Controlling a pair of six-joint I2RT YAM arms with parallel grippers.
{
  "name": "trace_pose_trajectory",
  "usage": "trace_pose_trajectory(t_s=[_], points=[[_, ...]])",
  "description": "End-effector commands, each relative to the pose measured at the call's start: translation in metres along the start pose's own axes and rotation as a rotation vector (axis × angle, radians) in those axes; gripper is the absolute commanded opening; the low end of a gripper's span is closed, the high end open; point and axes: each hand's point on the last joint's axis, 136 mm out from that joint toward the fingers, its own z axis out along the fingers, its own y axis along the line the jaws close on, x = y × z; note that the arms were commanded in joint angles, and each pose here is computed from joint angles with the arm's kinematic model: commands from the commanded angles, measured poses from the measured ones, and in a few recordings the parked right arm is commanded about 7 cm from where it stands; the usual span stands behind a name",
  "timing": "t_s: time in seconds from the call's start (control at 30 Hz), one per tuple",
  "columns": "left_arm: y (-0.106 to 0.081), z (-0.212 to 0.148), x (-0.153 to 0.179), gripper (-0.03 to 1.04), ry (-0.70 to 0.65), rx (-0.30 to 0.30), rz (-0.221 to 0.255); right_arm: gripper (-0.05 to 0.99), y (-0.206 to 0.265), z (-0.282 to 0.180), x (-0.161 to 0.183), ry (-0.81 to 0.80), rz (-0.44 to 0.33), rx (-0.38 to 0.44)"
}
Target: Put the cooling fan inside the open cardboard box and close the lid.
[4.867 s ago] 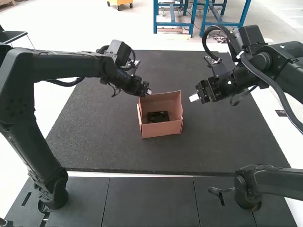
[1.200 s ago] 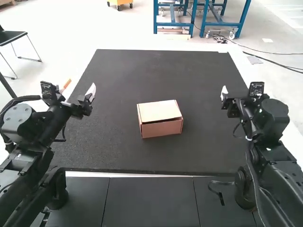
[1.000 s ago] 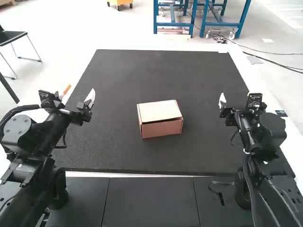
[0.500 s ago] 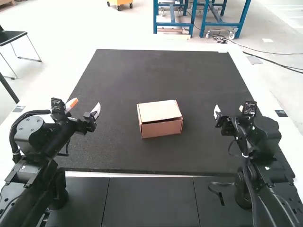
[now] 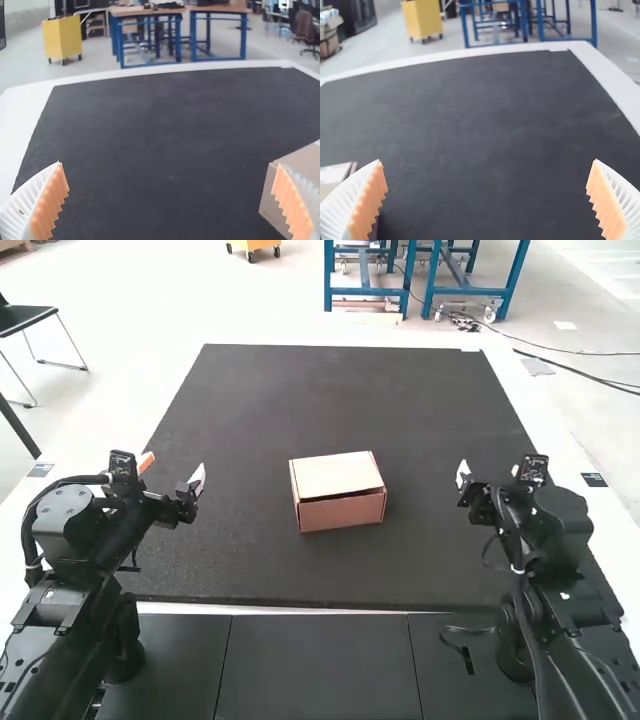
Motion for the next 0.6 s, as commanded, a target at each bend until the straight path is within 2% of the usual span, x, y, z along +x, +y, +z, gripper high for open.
trace_pose_trajectory(t_s=[0.0,0.57], points=[[0.0031,-0.0004,-0.0002,0.96,-0.007,-0.014,0.019,0.91,-0.0114,0.0,-0.0006,-0.007,0.005,0.055],[0.0035,-0.0004,-0.0002,0.96,-0.007,-0.016,0.019,0.91,-0.0117,-0.0002,-0.0021,-0.014,0.006,0.056]])
